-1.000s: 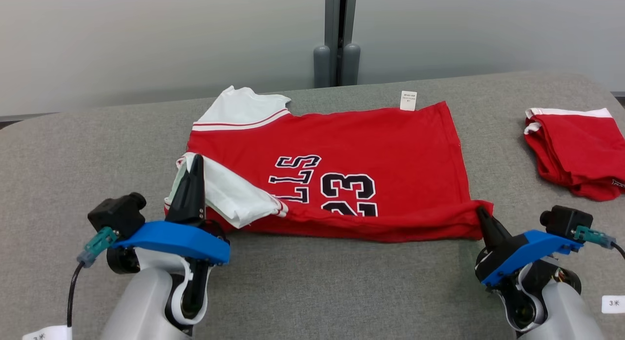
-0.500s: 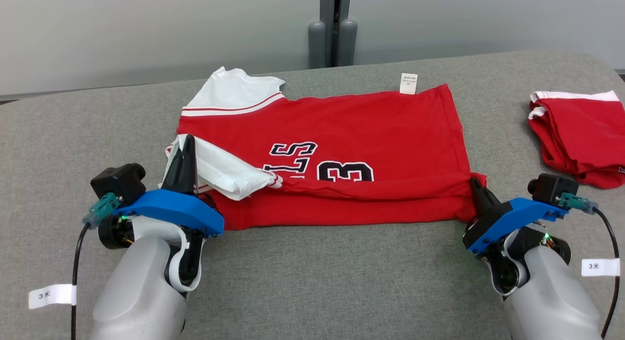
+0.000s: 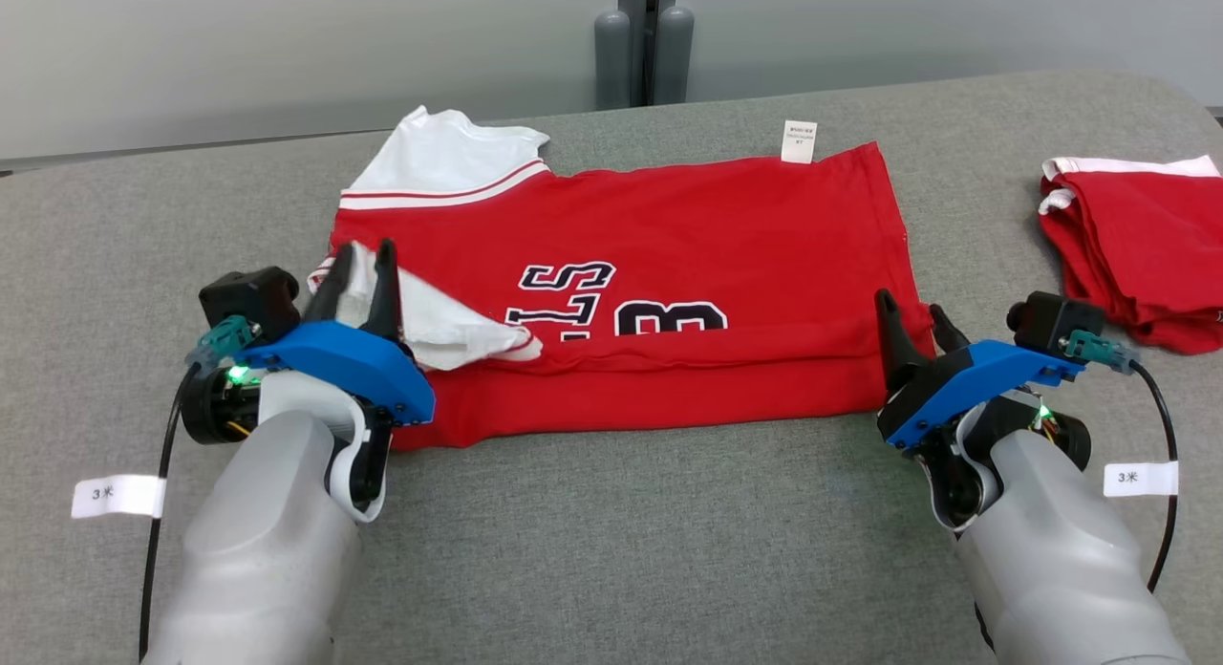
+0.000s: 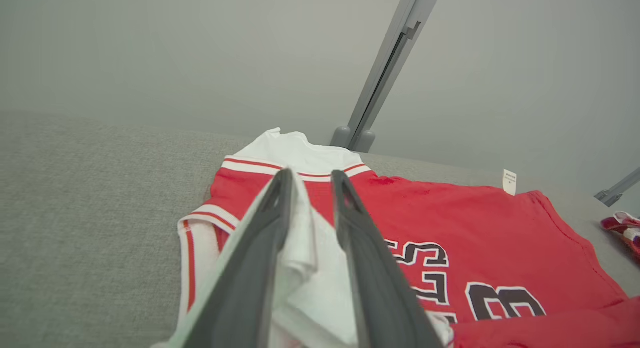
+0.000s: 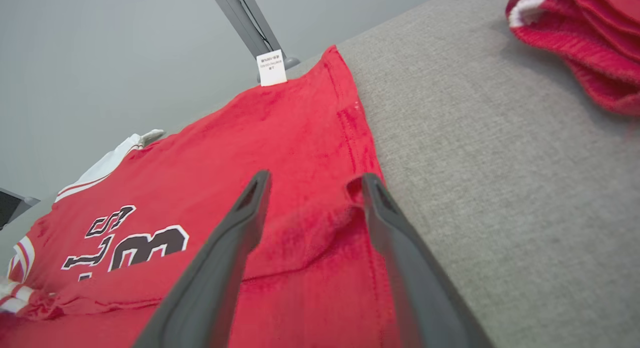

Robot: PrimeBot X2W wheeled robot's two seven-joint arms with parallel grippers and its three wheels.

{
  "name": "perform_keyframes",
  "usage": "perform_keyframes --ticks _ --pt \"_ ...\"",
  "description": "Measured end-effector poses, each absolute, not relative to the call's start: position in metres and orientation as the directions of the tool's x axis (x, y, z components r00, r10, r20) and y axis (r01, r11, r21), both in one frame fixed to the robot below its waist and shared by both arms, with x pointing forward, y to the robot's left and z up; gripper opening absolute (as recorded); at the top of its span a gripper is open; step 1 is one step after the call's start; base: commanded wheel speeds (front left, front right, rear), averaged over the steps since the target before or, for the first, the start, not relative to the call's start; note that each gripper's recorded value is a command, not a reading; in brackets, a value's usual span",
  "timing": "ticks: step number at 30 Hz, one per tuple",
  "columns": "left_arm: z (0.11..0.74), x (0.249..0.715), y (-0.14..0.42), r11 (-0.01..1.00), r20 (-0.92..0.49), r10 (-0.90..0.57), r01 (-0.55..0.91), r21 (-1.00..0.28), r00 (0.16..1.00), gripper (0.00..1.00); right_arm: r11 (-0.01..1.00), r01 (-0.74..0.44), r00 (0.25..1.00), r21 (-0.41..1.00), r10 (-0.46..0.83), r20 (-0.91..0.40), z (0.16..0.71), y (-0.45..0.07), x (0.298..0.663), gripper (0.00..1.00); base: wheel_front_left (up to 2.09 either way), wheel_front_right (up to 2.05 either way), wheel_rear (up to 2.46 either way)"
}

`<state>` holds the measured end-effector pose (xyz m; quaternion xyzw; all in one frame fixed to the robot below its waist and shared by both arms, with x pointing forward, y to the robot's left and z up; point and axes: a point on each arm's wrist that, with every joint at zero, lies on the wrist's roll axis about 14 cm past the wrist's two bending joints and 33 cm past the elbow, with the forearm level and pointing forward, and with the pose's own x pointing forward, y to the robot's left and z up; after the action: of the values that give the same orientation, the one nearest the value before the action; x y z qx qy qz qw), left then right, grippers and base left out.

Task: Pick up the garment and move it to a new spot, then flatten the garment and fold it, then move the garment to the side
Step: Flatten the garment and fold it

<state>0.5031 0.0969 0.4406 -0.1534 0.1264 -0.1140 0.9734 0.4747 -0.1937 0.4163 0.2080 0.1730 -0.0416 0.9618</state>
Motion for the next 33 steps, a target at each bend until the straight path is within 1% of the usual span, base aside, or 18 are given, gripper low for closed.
perform_keyframes --ticks 6,9,14,17,19,24,28,33 --pt "0.433 0.511 0.100 0.938 -0.246 -0.255 0.178 -0.296 0.935 1.00 0.917 0.128 0.946 0.378 0.001 -0.324 0.420 -0.188 0.482 1.00 0.00 0.00 0.00" --pt "0.438 0.515 0.099 0.934 -0.230 -0.261 0.185 -0.307 0.937 1.00 0.923 0.113 0.955 0.369 0.001 -0.297 0.426 -0.187 0.487 1.00 0.00 0.00 0.00" --pt "0.445 0.518 0.104 0.933 -0.209 -0.262 0.191 -0.307 0.942 1.00 0.943 0.062 0.972 0.327 0.017 -0.234 0.444 -0.184 0.495 1.00 0.00 0.00 0.00" --pt "0.444 0.511 0.115 0.937 -0.212 -0.251 0.182 -0.298 0.945 1.00 0.957 0.038 0.986 0.286 0.011 -0.169 0.463 -0.188 0.499 1.00 0.00 0.00 0.00" --pt "0.436 0.500 0.122 0.941 -0.234 -0.243 0.171 -0.291 0.941 1.00 0.968 0.035 0.988 0.250 0.004 -0.157 0.463 -0.191 0.493 1.00 0.00 0.00 0.00" --pt "0.413 0.468 0.145 0.948 -0.316 -0.217 0.123 -0.292 0.924 1.00 0.984 0.053 0.983 0.168 -0.021 -0.185 0.444 -0.202 0.463 1.00 0.00 0.00 0.00" --pt "0.392 0.442 0.160 0.957 -0.396 -0.182 0.069 -0.284 0.900 1.00 0.984 0.068 0.974 0.164 -0.029 -0.227 0.428 -0.205 0.443 1.00 0.00 0.00 0.00" --pt "0.372 0.424 0.162 0.949 -0.493 -0.169 0.006 -0.315 0.854 1.00 0.980 0.083 0.962 0.179 -0.033 -0.270 0.418 -0.208 0.426 1.00 0.00 0.00 0.00"
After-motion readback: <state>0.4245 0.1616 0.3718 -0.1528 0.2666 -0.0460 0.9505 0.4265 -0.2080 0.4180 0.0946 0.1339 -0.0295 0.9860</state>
